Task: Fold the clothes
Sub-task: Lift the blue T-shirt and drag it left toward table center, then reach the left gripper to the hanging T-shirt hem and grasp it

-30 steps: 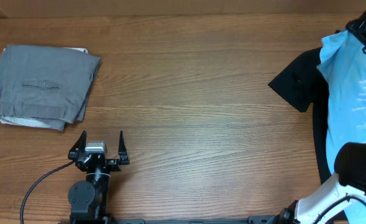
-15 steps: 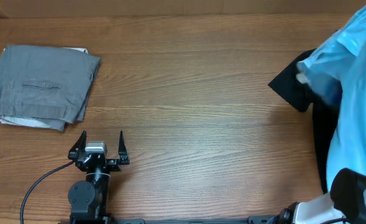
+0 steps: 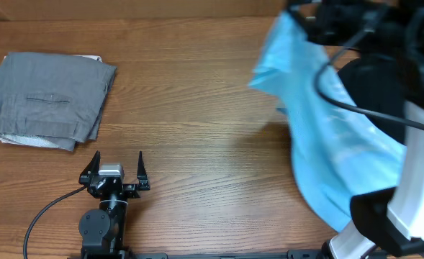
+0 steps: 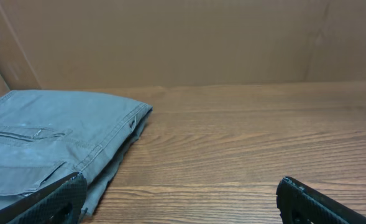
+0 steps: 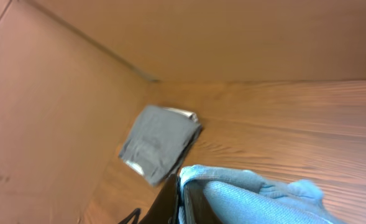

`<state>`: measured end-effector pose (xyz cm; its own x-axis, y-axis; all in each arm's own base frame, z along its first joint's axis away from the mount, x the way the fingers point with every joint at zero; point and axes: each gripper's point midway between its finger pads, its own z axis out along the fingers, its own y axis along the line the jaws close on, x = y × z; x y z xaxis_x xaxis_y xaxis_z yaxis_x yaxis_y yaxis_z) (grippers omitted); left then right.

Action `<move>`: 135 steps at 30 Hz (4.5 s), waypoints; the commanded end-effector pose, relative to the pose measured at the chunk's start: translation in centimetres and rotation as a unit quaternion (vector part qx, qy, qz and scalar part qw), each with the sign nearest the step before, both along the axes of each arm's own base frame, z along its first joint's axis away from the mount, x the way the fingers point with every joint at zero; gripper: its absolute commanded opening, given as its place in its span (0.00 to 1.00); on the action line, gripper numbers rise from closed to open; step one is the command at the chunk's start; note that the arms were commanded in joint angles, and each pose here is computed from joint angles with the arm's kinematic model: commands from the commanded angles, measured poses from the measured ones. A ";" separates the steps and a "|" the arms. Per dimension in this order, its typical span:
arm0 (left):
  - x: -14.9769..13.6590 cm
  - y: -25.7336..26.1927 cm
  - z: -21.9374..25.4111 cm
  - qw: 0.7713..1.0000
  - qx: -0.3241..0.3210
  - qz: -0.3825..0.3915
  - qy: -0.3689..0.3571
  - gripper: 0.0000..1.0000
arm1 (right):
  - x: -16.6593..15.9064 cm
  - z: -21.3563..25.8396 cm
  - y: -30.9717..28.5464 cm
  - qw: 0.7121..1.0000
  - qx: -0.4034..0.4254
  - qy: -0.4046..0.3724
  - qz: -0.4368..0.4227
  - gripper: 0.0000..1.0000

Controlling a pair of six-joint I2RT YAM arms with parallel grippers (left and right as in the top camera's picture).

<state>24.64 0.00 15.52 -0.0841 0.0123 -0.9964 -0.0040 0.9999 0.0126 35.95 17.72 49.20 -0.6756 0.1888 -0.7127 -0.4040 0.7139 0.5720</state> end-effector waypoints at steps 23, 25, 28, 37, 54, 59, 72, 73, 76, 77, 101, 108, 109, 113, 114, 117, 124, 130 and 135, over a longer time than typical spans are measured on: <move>0.0 0.1 0.1 1.000 0.010 0.002 -0.004 1.00 | 2.7 -18.3 22.4 0.972 -0.056 0.163 0.158 0.04; 0.0 0.1 0.1 1.000 0.010 0.002 -0.004 1.00 | 2.6 -18.4 22.3 0.972 -0.058 0.165 0.159 0.04; 0.0 0.1 0.1 1.000 0.010 0.002 -0.004 1.00 | 2.3 -18.7 22.1 0.970 -0.064 0.173 0.159 0.04; 0.0 0.1 0.1 1.000 0.010 0.002 -0.004 1.00 | 2.5 -18.7 22.1 0.971 -0.066 0.168 0.154 0.04; -2.8 -6.9 4.9 0.973 -0.116 -0.198 0.006 1.00 | 2.7 -19.7 20.2 0.967 -0.080 0.200 0.139 0.04; -3.9 -9.6 5.6 0.954 -0.095 -0.282 0.043 1.00 | 2.8 -19.6 20.1 0.966 -0.075 0.202 0.140 0.04; -1.0 -13.0 4.4 0.910 -0.066 -0.405 0.062 1.00 | 1.1 -17.5 22.0 0.954 -0.012 0.206 0.216 0.04; -0.8 -13.0 4.2 0.910 -0.067 -0.405 0.064 1.00 | 1.1 -17.5 22.0 0.954 -0.013 0.207 0.215 0.04; 0.1 -12.7 3.0 0.912 -0.070 -0.394 0.084 0.96 | 1.0 -17.5 22.0 0.954 -0.013 0.207 0.215 0.04; 0.3 -12.7 2.5 0.912 -0.065 -0.394 0.091 0.81 | 1.0 -17.5 21.9 0.954 -0.013 0.206 0.215 0.04; 8.5 -11.6 -3.7 0.897 -0.263 -0.318 0.157 0.24 | 1.0 -17.5 21.9 0.954 -0.013 0.207 0.215 0.04; 8.1 -12.8 -4.3 0.881 -0.261 -0.367 0.149 0.28 | 1.0 -17.5 21.9 0.954 -0.013 0.207 0.215 0.04; 8.2 -12.8 -4.4 0.881 -0.260 -0.366 0.149 0.27 | 1.0 -17.5 21.9 0.954 -0.013 0.207 0.215 0.04; 8.4 -12.8 -3.5 0.883 -0.260 -0.370 0.128 0.26 | 1.0 -17.5 21.9 0.954 -0.014 0.208 0.215 0.04; 8.5 -12.8 -2.9 0.882 -0.264 -0.372 0.119 0.25 | 1.0 -17.5 21.9 0.954 -0.014 0.209 0.215 0.04; 8.7 -12.7 -0.8 0.881 -0.271 -0.380 0.083 0.20 | 1.0 -17.5 21.9 0.954 -0.014 0.209 0.215 0.04; 8.7 -12.7 0.7 0.876 -0.283 -0.386 0.061 0.18 | 1.0 -17.5 21.9 0.954 -0.014 0.209 0.215 0.04; 9.3 -12.0 -2.6 0.894 -0.264 -0.345 0.105 0.27 | 0.9 -17.6 21.8 0.954 -0.015 0.210 0.215 0.04; 10.1 -11.0 -3.6 0.908 -0.263 -0.306 0.113 0.34 | 0.9 -17.6 21.8 0.954 -0.015 0.210 0.215 0.04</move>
<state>33.72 -12.05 11.78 -0.4807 -0.3535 -0.8025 0.5166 0.6253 -0.5849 37.29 39.60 30.16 -0.9228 -0.1840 -0.3384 -0.3798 0.5807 0.7201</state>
